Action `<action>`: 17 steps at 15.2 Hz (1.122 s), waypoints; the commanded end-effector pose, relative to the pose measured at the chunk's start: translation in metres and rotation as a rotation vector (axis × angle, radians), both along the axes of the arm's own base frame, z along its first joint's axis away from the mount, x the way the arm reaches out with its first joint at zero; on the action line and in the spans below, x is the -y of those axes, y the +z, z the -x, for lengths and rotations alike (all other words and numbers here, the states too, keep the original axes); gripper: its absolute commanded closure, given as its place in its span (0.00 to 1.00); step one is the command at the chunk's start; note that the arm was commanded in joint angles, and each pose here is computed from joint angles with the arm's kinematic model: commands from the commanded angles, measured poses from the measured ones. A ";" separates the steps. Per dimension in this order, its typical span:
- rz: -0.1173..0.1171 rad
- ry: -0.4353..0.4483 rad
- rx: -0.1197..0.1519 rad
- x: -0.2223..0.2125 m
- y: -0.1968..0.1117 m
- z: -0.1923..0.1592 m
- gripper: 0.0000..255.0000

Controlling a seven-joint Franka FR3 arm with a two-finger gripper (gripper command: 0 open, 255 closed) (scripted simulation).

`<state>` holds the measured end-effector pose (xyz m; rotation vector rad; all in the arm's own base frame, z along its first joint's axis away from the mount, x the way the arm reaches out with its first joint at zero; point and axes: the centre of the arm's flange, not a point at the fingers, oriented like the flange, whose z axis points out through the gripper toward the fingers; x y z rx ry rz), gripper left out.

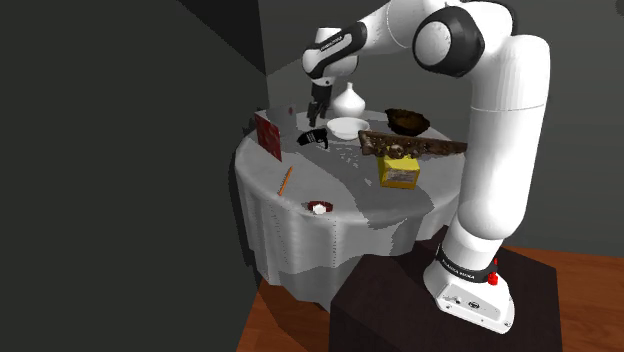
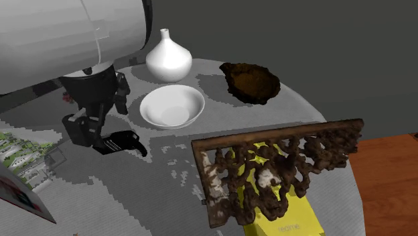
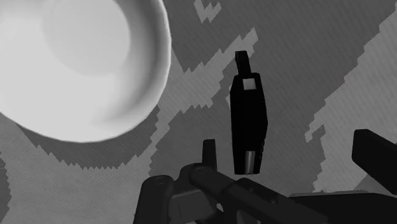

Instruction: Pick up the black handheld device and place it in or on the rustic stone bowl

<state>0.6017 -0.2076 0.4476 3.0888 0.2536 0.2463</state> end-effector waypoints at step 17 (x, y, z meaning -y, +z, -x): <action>0.009 0.022 0.002 0.010 -0.049 -0.030 0.00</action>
